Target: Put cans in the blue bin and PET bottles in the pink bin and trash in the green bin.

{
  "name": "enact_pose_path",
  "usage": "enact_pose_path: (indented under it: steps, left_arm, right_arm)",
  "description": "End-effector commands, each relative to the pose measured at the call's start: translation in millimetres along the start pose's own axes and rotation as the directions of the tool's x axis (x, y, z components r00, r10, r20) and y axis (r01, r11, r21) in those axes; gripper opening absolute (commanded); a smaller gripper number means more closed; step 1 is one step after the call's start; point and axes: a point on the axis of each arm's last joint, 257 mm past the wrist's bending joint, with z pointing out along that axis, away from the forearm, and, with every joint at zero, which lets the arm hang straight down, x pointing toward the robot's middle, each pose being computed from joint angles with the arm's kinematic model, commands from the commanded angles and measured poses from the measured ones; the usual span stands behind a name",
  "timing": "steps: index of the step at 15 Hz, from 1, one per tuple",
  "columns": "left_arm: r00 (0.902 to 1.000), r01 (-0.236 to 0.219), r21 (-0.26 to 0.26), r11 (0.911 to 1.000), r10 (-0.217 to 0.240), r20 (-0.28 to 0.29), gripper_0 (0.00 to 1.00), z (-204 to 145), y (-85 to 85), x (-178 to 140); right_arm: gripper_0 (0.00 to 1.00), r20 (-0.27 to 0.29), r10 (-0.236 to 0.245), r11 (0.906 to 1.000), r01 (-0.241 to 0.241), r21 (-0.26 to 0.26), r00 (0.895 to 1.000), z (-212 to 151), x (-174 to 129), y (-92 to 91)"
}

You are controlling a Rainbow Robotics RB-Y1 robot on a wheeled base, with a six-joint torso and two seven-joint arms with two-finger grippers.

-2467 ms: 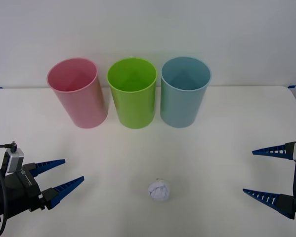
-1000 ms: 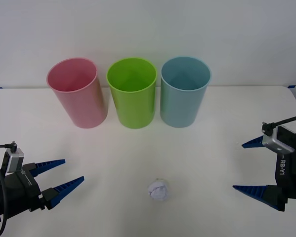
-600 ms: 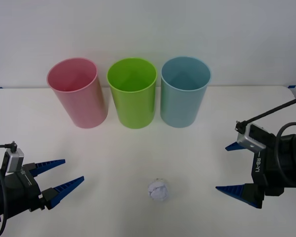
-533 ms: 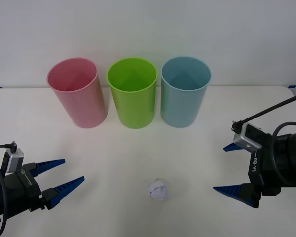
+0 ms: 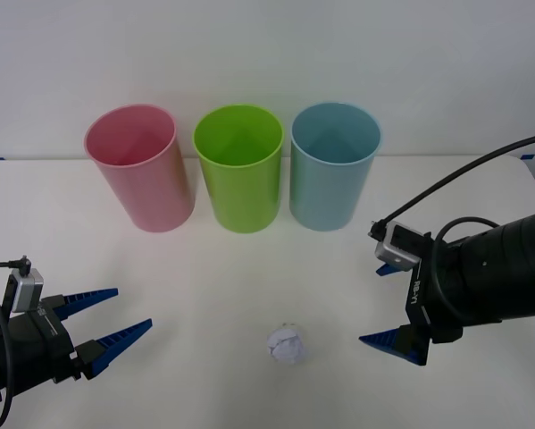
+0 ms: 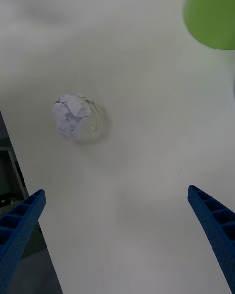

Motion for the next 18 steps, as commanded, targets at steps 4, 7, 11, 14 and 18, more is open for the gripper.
enact_pose_path:
  steps: [4, 7, 11, 14, 18]
  left_arm:
    - [1.0, 0.0, 0.0, 1.0, 0.0, 0.0, 1.0, 0, 0.0, 0]
    - [1.0, 0.0, 0.0, 1.0, 0.0, 0.0, 1.0, 0, 0.0, 0]
    - [1.0, 0.0, 0.0, 1.0, 0.0, 0.0, 1.0, 0, 0.0, 0]
    - [1.0, 0.0, 0.0, 1.0, 0.0, 0.0, 1.0, 0, 0.0, 0]
    - [1.0, 0.0, 0.0, 1.0, 0.0, 0.0, 1.0, 0, 0.0, 0]
  right_arm:
    - [1.0, -0.056, 0.007, 0.998, -0.01, -0.062, 0.998, 31, -4, 14.8]
    - [1.0, -0.051, 0.015, 0.997, -0.018, -0.075, 0.999, 47, -12, 22.6]
    - [1.0, -0.066, 0.005, 0.9982, -0.009, -0.059, 0.998, 67, -15, 23.3]
    - [1.0, -0.074, -0.001, 0.9967, -0.005, -0.081, 0.997, 80, -15, 28.2]
    - [1.0, -0.087, -0.003, 0.997, -0.003, -0.077, 0.996, 96, -17, 27.8]
